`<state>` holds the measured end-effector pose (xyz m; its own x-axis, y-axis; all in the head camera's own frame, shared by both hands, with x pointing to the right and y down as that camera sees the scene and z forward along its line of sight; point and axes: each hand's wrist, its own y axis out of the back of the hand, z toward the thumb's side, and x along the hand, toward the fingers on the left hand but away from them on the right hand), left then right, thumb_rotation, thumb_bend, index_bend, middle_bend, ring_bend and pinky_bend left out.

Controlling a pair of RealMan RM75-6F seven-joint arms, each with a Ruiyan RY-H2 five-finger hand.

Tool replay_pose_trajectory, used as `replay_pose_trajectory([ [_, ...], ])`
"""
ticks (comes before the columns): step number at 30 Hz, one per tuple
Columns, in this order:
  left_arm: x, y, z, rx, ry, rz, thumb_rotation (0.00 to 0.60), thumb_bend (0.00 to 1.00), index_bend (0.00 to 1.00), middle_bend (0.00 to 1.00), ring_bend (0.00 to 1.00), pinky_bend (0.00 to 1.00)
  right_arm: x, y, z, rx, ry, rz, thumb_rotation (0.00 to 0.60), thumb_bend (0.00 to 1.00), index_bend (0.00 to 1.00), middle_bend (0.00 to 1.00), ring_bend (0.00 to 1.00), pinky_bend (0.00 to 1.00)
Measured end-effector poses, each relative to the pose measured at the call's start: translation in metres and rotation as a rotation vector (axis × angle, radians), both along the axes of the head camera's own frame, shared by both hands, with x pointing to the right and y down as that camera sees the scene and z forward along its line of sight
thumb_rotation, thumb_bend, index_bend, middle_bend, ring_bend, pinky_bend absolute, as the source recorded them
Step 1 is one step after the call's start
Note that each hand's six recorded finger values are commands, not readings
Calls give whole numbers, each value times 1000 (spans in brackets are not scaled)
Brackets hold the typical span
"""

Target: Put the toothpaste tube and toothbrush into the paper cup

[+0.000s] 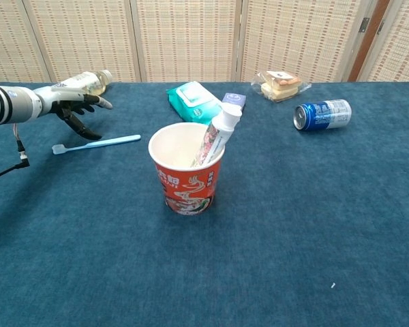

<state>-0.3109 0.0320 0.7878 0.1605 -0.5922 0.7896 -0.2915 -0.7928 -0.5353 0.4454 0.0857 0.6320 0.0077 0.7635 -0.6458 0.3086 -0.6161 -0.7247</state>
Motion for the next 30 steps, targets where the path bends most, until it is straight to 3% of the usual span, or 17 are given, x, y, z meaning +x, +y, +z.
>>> replay_pose_trajectory([
  [30, -11, 8, 14, -19, -66, 19, 600, 237, 0, 0, 0, 0, 1, 3, 3, -8, -5, 6, 600, 185, 250, 31, 0, 115],
])
